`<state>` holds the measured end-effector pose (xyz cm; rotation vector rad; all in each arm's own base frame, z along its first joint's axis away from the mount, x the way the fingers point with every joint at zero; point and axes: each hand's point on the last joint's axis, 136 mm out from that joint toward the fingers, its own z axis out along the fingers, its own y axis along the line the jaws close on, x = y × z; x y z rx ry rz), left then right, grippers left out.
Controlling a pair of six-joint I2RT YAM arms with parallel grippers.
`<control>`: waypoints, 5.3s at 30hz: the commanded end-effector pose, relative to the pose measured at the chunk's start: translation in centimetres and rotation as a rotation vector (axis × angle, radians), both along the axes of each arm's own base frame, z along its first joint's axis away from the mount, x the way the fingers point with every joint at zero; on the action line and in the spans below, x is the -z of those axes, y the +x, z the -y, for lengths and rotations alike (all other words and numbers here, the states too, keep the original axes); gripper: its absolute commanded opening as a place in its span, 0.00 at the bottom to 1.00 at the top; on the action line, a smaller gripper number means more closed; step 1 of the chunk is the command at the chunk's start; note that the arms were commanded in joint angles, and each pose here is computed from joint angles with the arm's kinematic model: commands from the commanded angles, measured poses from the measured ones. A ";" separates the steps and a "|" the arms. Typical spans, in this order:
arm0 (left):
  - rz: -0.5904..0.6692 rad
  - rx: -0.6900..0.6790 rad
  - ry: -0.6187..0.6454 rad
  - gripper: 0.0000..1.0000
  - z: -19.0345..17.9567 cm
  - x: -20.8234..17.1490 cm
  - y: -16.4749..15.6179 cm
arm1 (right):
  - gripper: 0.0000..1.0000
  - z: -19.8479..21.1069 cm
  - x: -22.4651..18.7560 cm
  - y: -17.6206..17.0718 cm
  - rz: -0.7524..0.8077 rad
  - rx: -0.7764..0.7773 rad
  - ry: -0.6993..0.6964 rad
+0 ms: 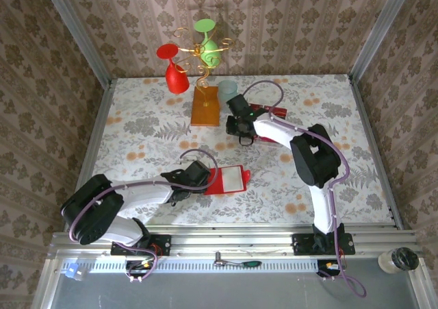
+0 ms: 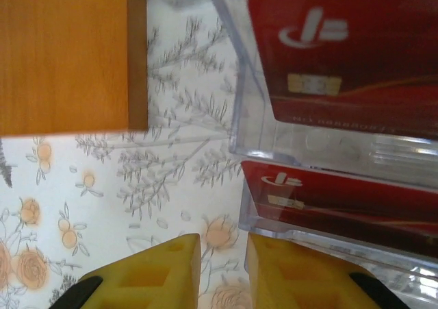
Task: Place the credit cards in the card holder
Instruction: Rotate the storage box at the top-center of the table, then press the card holder at the bottom-center of the table, then flip over the card slot in the card holder.
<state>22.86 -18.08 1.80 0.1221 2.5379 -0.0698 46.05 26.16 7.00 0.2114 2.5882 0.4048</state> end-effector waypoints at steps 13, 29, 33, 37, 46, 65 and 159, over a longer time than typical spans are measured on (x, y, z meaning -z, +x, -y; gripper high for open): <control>0.021 0.032 0.004 0.83 0.1 -1.1 2.2 | 0.27 -2.8 -5.0 -11.2 -0.053 -0.267 0.222; 0.021 0.056 -0.005 0.82 0.8 -1.8 4.0 | 0.18 -6.8 -0.8 -18.2 -0.133 -0.352 0.266; 0.021 0.049 -0.013 0.82 0.8 -1.9 4.0 | 0.15 -6.9 1.0 -18.1 -0.157 -0.349 0.250; 0.026 0.042 -0.023 0.82 0.5 -2.3 3.6 | 0.14 -6.7 3.1 -18.1 -0.179 -0.366 0.209; 0.059 0.041 -0.076 0.82 0.4 -4.3 2.7 | 0.11 -6.5 5.9 -18.8 -0.232 -0.403 0.185; 0.088 -0.001 -0.081 0.80 3.2 -2.0 0.7 | 0.10 -3.6 2.1 -17.7 -0.171 -0.340 0.220; 0.036 0.235 -0.213 0.85 9.7 -0.6 -0.9 | 0.06 0.6 4.9 -17.3 -0.224 -0.246 0.166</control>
